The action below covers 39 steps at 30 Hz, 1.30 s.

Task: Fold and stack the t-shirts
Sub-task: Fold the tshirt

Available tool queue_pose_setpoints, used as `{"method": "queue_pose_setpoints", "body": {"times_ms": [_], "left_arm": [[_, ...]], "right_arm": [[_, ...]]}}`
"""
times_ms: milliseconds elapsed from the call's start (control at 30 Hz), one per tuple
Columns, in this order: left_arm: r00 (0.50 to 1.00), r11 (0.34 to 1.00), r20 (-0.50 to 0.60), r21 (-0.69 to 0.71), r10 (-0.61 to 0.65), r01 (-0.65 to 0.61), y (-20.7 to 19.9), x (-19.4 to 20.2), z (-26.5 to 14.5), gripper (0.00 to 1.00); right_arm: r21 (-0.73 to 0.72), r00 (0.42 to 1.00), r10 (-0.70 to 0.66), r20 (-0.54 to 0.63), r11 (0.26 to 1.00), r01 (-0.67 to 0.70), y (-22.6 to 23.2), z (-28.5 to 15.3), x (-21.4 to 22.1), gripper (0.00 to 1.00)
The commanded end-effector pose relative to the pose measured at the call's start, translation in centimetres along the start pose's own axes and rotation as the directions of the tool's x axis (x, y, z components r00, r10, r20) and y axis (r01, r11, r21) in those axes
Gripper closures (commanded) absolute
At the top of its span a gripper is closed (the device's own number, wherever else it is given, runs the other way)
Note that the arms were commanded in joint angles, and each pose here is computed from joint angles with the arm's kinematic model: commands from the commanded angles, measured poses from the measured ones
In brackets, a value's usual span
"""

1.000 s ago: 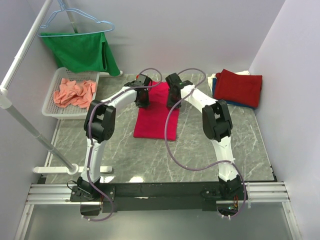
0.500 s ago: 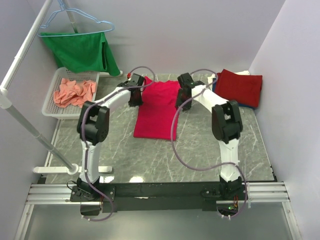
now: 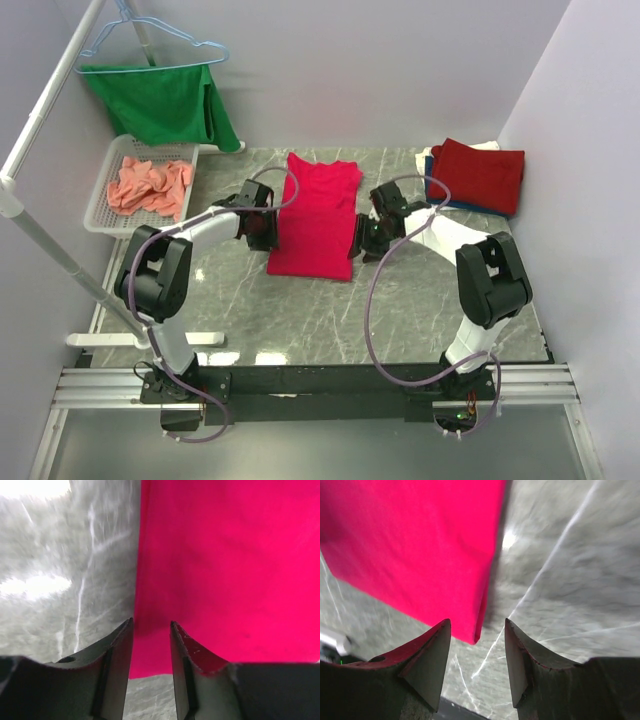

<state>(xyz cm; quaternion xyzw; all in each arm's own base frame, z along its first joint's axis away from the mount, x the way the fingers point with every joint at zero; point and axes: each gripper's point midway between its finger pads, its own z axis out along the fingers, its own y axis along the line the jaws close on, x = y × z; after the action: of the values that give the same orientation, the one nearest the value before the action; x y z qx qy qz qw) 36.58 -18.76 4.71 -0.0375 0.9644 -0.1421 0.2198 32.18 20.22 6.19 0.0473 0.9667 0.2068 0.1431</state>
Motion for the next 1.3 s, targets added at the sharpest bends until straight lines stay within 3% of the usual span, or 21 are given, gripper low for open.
{"method": "queue_pose_setpoints", "body": {"times_ms": [0, 367, 733, 1033, 1133, 1267], "left_arm": [[1.000, 0.995, 0.025, 0.094, 0.012, -0.015, -1.2, 0.0, -0.5, 0.60], [0.998, 0.989, -0.051, 0.141, -0.032, 0.039, -1.0, 2.6, -0.2, 0.61], [0.985, 0.995, -0.150, 0.050, -0.081, 0.090, 0.6, 5.0, 0.1, 0.60], [0.978, 0.996, -0.194, 0.010, -0.082, 0.085, 1.7, 6.7, -0.7, 0.60], [0.977, 0.996, -0.196, 0.019, -0.086, 0.091, 1.5, 6.7, -0.9, 0.62], [0.973, 0.994, -0.211, 0.040, -0.094, 0.105, 1.2, 7.3, -0.7, 0.75]], "right_arm": [[-0.167, 0.998, -0.053, 0.020, 0.984, 0.056, 2.5, -0.1, 0.7, 0.45], [-0.198, 0.998, -0.041, -0.057, 0.980, 0.029, 2.0, 2.2, 3.5, 0.48], [-0.204, 0.991, -0.046, -0.126, 0.979, 0.020, 1.5, 3.2, 5.4, 0.59], [-0.191, 0.987, -0.040, -0.153, 0.982, 0.010, 0.9, 3.8, 6.5, 0.62], [-0.182, 0.985, -0.038, -0.167, 0.983, 0.007, 0.6, 4.1, 6.8, 0.65], [-0.166, 0.984, -0.037, -0.173, 0.986, 0.008, 0.3, 4.5, 6.9, 0.73]]}}
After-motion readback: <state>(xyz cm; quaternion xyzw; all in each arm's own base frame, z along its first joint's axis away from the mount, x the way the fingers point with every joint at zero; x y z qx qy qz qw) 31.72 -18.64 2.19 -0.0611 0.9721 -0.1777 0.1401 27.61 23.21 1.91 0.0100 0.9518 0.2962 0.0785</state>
